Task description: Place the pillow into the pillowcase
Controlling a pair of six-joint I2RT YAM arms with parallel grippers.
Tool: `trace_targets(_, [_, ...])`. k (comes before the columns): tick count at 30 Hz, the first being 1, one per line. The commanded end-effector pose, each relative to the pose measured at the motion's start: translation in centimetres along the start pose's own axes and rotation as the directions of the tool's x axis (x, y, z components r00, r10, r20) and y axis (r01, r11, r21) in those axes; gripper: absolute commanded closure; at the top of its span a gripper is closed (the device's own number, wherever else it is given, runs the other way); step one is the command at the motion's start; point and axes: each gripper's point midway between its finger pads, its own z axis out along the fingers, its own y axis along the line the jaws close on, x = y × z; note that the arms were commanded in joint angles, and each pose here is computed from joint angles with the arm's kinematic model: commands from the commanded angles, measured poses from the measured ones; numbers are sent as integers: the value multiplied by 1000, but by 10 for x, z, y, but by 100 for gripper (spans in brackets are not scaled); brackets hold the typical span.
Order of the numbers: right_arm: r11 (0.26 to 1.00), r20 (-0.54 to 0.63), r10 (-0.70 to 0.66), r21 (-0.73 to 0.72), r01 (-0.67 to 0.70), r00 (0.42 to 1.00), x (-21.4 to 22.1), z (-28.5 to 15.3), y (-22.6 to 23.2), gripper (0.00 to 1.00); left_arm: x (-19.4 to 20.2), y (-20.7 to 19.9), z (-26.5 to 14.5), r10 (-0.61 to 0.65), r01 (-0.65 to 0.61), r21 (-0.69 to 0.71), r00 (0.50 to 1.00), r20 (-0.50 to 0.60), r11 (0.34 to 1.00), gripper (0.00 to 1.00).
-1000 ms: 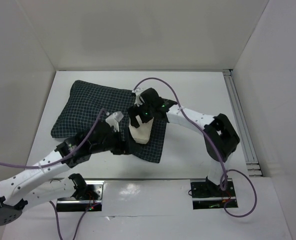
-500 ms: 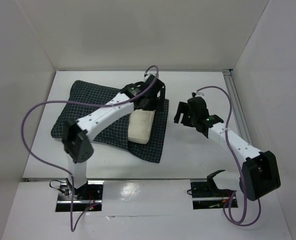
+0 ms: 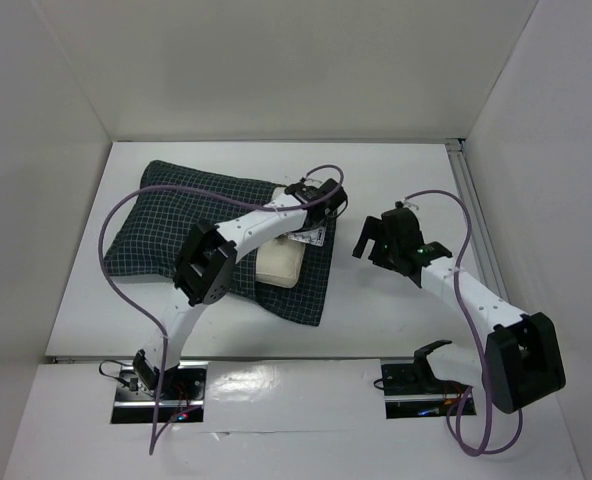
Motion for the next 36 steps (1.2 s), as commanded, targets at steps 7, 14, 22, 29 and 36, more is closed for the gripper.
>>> trace_targets(7, [981, 65, -46, -184, 57, 997, -25, -16, 38, 6, -32, 15, -64, -69, 83, 274, 996, -60, 958, 100])
trace_targets(14, [867, 119, -48, -488, 101, 992, -38, -40, 148, 10, -72, 70, -158, -236, 189, 648, 972, -14, 738, 100])
trace_targets(22, [764, 122, -82, -629, 141, 989, -33, -37, 259, 10, -98, 113, -186, -338, 210, 757, 941, 15, 619, 100])
trace_targets(29, [748, 121, -73, -650, 135, 990, -30, 0, 300, 21, -100, 123, -201, -362, 201, 829, 932, 2, 522, 100])
trace_targets(36, [713, 109, -63, -691, 121, 992, -22, 22, 325, 28, -100, 136, -209, -401, 224, 858, 916, -22, 463, 100])
